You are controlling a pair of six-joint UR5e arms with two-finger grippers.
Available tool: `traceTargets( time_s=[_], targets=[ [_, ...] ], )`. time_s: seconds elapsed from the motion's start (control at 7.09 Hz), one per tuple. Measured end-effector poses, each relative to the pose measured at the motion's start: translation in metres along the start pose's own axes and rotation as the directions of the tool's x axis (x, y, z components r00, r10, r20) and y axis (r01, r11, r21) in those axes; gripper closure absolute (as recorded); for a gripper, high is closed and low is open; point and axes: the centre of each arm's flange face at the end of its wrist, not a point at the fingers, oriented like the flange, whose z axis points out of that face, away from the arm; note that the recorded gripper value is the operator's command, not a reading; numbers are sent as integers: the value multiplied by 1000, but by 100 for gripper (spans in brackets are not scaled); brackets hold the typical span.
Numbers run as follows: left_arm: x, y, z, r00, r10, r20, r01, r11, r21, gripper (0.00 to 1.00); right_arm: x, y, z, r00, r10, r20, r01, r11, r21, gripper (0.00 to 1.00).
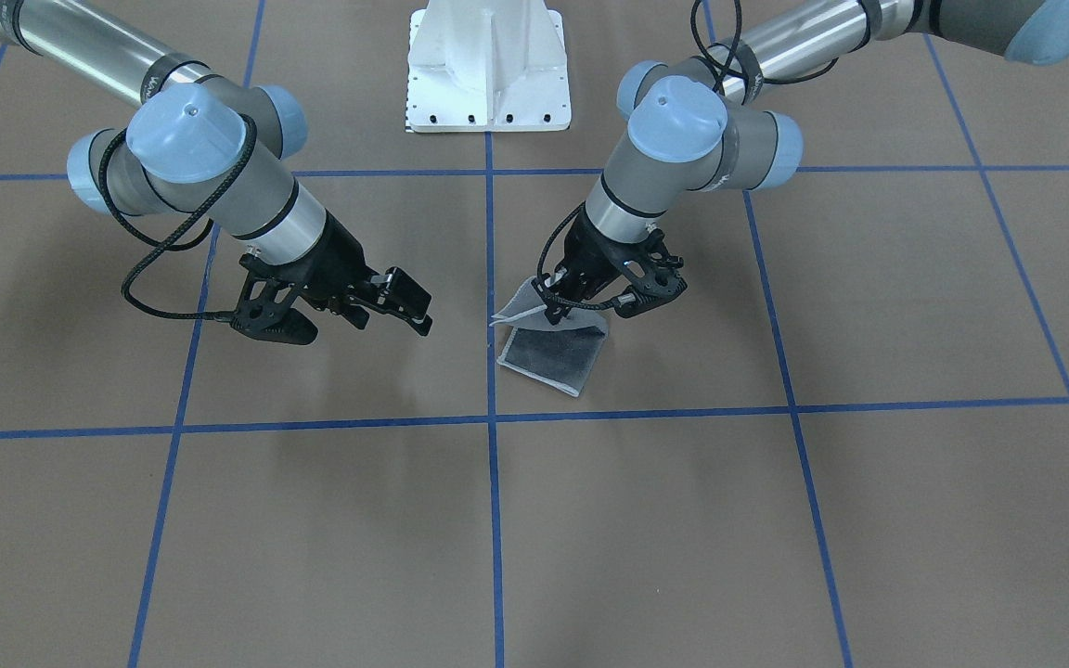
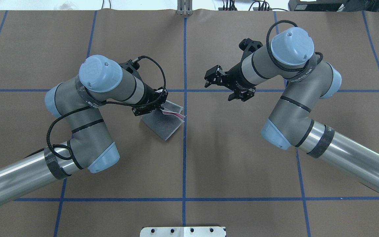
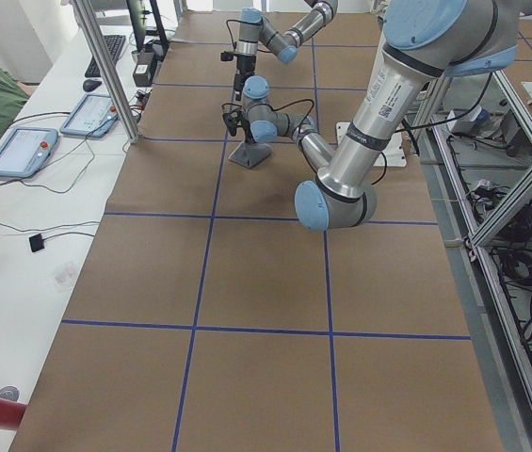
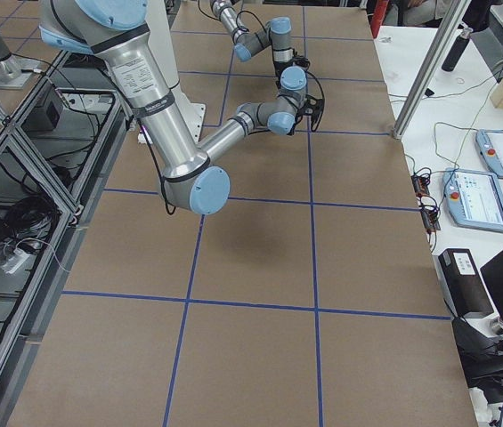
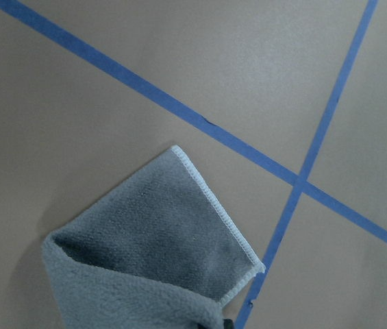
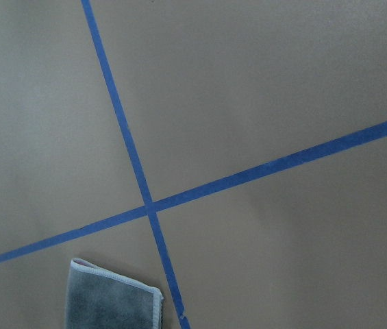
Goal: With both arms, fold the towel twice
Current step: 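Lift the near end with the left gripper and fold it over toward the far end, then lay the folded end onto the far half with the left gripper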
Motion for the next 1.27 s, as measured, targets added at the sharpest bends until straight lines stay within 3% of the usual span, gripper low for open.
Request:
traceTargets(
  time_s=[1.27],
  targets=[
    [-7, -23, 13, 999, -35, 0, 35, 999, 18, 100, -1, 0, -2, 1000, 4, 3, -4, 1000, 1, 0]
  ],
)
